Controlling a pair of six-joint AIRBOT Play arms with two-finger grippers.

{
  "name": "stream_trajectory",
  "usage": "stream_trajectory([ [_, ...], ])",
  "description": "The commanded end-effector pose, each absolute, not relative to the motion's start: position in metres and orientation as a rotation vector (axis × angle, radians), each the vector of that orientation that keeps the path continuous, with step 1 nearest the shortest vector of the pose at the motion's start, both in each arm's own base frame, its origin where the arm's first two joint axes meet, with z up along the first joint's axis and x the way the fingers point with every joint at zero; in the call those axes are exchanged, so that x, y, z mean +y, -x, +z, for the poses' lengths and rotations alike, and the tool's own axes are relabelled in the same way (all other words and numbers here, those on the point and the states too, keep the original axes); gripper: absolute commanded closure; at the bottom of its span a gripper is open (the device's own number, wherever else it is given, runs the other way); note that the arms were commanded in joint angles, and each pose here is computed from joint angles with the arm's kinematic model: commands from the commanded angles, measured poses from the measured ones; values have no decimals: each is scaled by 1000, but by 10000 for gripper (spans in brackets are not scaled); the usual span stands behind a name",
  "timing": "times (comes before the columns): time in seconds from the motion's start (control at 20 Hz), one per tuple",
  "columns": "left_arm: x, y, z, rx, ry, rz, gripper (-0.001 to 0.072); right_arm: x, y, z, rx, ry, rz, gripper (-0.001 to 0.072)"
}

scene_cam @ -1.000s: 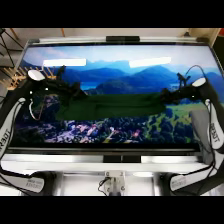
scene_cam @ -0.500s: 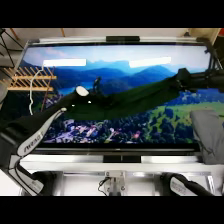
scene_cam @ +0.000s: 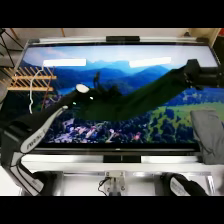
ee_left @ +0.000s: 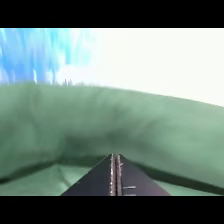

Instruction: Fold the shirts.

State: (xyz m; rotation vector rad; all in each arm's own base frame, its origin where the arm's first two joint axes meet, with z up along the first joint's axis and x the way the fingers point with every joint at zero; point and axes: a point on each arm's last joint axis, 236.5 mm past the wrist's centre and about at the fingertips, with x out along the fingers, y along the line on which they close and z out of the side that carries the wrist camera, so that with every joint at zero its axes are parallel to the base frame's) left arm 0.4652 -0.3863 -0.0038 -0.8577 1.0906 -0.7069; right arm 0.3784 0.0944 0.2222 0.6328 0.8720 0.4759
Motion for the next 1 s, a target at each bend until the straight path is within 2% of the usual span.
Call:
stream_trajectory([
  [0.0, -315, -486, 54, 998, 797, -758, 670, 127, -407, 220, 820, -653, 511, 634],
  [0.2, -177, -515, 176, 696, 801, -647, 669, 245, -440, 179, 840, -682, 659, 634],
  [0.4, -75, -481, 266, 502, 760, -567, 669, 369, -431, 96, 974, -770, 756, 633],
  [0.6, -43, -427, 302, 482, 690, -577, 668, 433, -423, 25, 1051, -890, 721, 634],
  [0.7, -44, -412, 309, 484, 665, -589, 669, 451, -414, 2, 1110, -967, 696, 633],
  [0.75, -46, -409, 311, 484, 658, -595, 668, 460, -409, -3, 1126, -992, 697, 611],
  [0.8, -47, -408, 311, 484, 656, -598, 668, 466, -406, -5, 1123, -995, 705, 520],
  [0.85, -49, -409, 311, 486, 653, -602, 669, 468, -404, -5, 1121, -998, 707, 312],
  [0.9, -50, -410, 309, 491, 655, -605, 668, 469, -402, -4, 1127, -997, 717, 176],
  [0.95, -50, -410, 308, 493, 658, -603, 668, 468, -398, -2, 1136, -979, 750, 176],
])
